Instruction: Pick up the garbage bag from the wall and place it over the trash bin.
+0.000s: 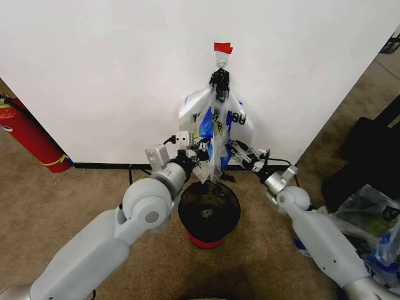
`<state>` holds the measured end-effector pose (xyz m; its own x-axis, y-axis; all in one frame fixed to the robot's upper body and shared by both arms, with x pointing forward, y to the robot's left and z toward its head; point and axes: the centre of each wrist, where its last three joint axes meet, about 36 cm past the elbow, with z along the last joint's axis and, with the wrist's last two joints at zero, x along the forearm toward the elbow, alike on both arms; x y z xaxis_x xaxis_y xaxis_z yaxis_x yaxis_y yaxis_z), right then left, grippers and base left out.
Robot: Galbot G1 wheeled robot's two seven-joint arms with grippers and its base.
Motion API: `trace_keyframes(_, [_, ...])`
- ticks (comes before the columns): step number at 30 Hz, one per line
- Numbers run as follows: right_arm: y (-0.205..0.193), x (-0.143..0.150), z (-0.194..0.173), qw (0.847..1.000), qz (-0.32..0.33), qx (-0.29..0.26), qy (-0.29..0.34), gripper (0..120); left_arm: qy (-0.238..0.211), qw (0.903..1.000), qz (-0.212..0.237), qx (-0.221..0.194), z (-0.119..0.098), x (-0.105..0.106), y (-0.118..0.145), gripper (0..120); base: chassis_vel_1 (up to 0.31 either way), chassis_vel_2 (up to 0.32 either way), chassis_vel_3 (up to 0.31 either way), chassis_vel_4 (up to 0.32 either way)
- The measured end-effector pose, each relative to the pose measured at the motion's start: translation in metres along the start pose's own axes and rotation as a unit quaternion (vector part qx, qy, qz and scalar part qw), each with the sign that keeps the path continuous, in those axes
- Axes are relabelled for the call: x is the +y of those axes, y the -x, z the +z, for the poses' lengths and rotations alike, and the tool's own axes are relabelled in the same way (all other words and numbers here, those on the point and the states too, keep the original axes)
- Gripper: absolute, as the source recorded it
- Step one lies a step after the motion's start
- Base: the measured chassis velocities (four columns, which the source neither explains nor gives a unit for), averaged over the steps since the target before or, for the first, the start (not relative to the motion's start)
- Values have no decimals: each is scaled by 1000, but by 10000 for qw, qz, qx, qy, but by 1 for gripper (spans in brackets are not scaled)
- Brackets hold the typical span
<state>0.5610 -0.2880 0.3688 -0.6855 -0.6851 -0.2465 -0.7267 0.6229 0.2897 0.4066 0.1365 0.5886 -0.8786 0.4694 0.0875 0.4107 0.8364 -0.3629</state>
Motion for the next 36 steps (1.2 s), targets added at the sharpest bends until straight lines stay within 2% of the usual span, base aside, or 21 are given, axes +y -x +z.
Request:
trace_keyframes(5, [0, -7, 3, 9989, -424, 112, 162, 38, -14, 10000, -46, 4, 1, 3, -7, 0, 0, 0, 0, 0])
trace_keyframes(6, [0, -7, 3, 9989, -424, 112, 162, 38, -14, 10000, -46, 4, 1, 3, -7, 0, 0, 0, 0, 0])
trace_keyframes(10, [-6, -11, 2, 9978, -594, 186, 241, 24, -7, 10000, -62, 4, 1, 4, -7, 0, 0, 0, 0, 0])
trace_keyframes(19, [-5, -16, 0, 9987, -428, 205, 165, 13, -18, 10000, -8, -27, -2, 2, -5, 0, 0, 0, 0, 0])
trace_keyframes(23, [-5, -17, -3, 9994, -297, 189, 79, 14, -27, 10000, -4, -29, -1, 2, -5, 0, 0, 0, 0, 0])
trace_keyframes(29, [-8, -18, -5, 9998, -97, 189, -36, 22, -35, 10000, -6, -31, -1, 2, -6, 0, 0, 0, 0, 0])
trace_keyframes(36, [5, -15, -4, 9994, 220, 205, -186, 50, -54, 10000, -5, -33, 0, 2, -4, 0, 0, 0, 0, 0])
